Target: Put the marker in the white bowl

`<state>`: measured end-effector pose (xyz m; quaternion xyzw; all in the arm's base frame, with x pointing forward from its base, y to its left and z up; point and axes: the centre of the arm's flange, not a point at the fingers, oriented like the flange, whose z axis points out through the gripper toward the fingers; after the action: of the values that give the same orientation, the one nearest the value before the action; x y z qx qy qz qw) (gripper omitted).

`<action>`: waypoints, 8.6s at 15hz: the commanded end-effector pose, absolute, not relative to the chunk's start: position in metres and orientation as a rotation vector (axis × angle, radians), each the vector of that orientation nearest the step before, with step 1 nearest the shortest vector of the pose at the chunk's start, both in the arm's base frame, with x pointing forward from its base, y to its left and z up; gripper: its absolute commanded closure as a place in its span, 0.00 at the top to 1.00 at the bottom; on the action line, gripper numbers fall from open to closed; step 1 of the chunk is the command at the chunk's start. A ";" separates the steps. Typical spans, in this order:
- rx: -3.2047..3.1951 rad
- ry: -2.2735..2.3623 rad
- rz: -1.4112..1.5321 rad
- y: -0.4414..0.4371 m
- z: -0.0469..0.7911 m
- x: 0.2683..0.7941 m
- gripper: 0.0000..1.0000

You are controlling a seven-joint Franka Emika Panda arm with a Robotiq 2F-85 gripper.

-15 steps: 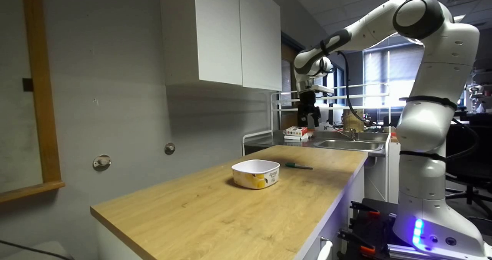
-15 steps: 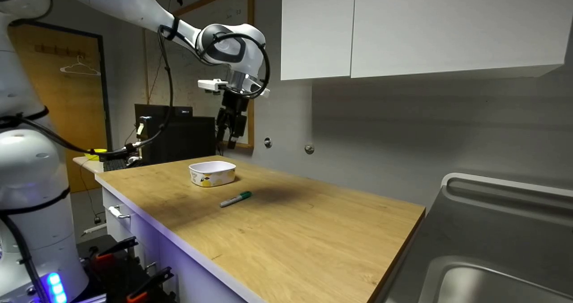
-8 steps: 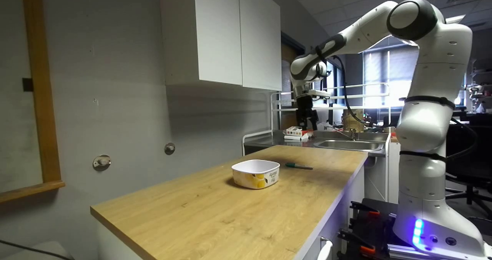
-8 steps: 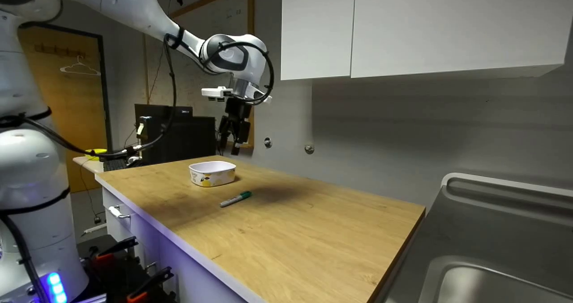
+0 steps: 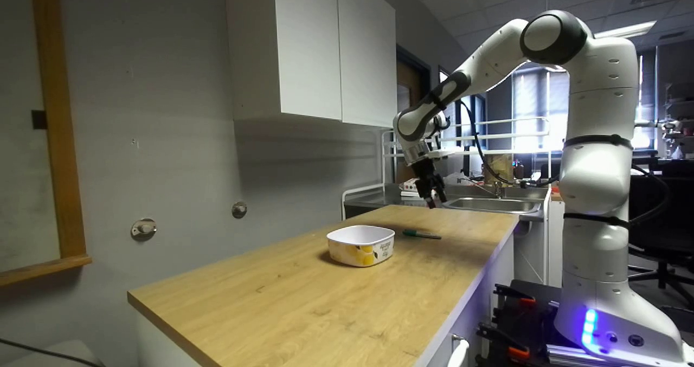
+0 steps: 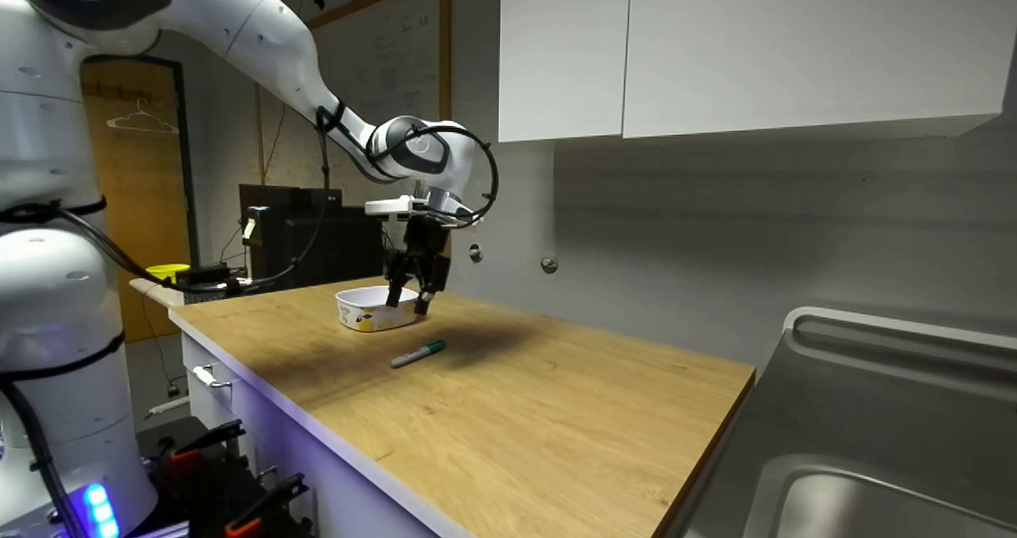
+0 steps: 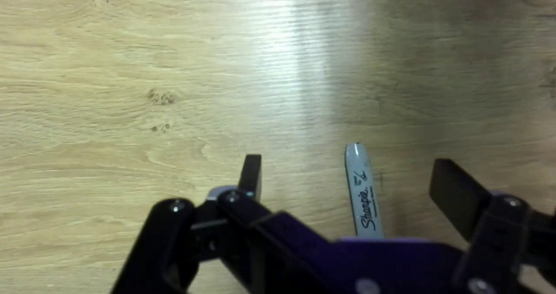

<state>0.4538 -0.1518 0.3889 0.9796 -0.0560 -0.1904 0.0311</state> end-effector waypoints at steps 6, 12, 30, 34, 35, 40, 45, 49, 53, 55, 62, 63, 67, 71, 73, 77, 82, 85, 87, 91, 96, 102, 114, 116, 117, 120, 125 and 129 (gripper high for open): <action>2.941 0.007 -0.847 -0.109 0.292 0.453 1.00; 2.973 0.102 -0.840 -0.076 0.271 0.462 1.00; 3.061 0.089 -0.668 -0.113 0.303 0.502 1.00; 3.059 0.081 -0.717 -0.115 0.283 0.508 1.00; 3.056 0.080 -0.731 -0.115 0.277 0.509 1.00; 3.053 0.065 -0.732 -0.118 0.274 0.516 0.67; 3.054 0.047 -0.695 -0.123 0.285 0.520 0.30; 3.060 0.038 -0.692 -0.127 0.287 0.521 0.08; 3.061 0.030 -0.692 -0.127 0.287 0.521 0.12; 3.057 0.012 -0.689 -0.124 0.293 0.518 0.12; 3.039 -0.060 -0.627 -0.104 0.339 0.498 0.12; 3.038 -0.066 -0.617 -0.100 0.346 0.496 0.12; 3.046 -0.045 -0.582 -0.076 0.376 0.481 0.12; 3.023 0.028 -0.525 -0.030 0.398 0.470 0.12; 3.001 0.056 -0.503 -0.001 0.405 0.467 0.12; 2.948 0.101 -0.487 0.056 0.407 0.467 0.12; 2.880 0.152 -0.501 0.117 0.398 0.468 0.12; 2.839 0.176 -0.521 0.150 0.397 0.475 0.12; 2.811 0.193 -0.535 0.167 0.398 0.479 0.12; 2.752 0.229 -0.556 0.193 0.401 0.490 0.12; 2.691 0.239 -0.600 0.198 0.403 0.516 0.12; 2.711 0.205 -0.651 0.170 0.404 0.562 0.12; 2.669 0.119 -0.841 0.127 0.341 0.571 0.50; 2.668 0.113 -0.852 0.127 0.341 0.570 0.62; 2.667 0.112 -0.855 0.127 0.341 0.570 0.71; 2.666 0.108 -0.865 0.127 0.343 0.568 0.93; 2.688 0.111 -0.851 0.126 0.351 0.565 1.00; 2.749 0.163 -0.784 0.124 0.372 0.550 1.00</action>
<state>0.5636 0.1284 0.3514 0.9426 0.0412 -0.2881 0.1638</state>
